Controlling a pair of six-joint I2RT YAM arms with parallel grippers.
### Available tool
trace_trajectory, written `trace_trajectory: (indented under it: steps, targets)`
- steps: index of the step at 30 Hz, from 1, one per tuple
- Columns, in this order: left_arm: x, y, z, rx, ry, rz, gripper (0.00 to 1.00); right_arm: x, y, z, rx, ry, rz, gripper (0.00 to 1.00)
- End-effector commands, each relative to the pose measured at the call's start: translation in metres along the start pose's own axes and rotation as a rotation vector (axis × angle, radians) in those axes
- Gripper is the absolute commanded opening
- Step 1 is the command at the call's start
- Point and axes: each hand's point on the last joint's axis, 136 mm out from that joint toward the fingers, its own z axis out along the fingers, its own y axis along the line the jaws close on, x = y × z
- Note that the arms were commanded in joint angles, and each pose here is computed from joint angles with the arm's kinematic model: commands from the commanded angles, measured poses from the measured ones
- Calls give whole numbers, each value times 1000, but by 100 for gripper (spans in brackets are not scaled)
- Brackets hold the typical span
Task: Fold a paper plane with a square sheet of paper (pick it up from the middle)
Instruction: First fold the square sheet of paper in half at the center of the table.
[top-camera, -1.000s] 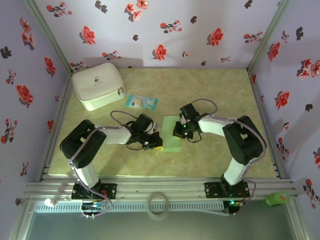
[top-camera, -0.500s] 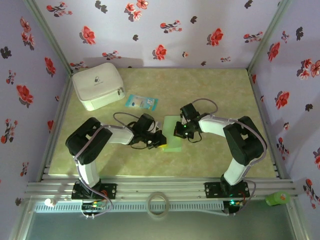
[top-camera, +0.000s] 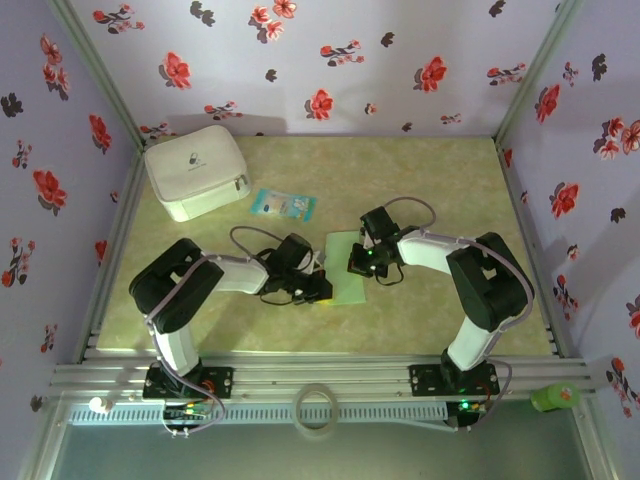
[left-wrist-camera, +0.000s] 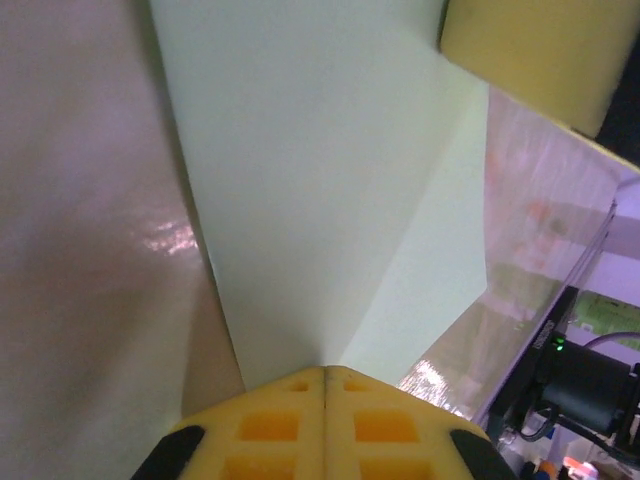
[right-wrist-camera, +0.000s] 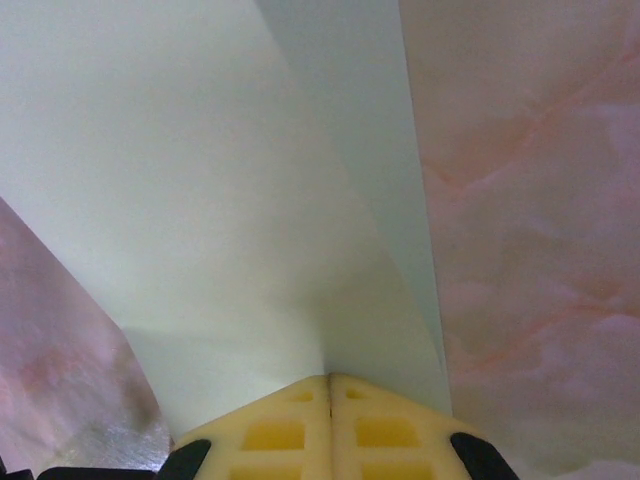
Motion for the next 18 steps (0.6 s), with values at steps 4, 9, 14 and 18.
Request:
trace_trajectory:
  steps: [4,9,14,18]
  targets:
    - [49,43,-11,-250,150,-4,3,24,-50,7,193,66,40,0]
    - [55,36,-14,-251,160,40,3,24,-51,8,195,65,40,0]
    - [36,2,-29,-175,76,86,3,24,-48,8,177,68,23,0]
    - [-1,-35,-54,-57,-59,108,6,25,-38,7,131,85,-41,0]
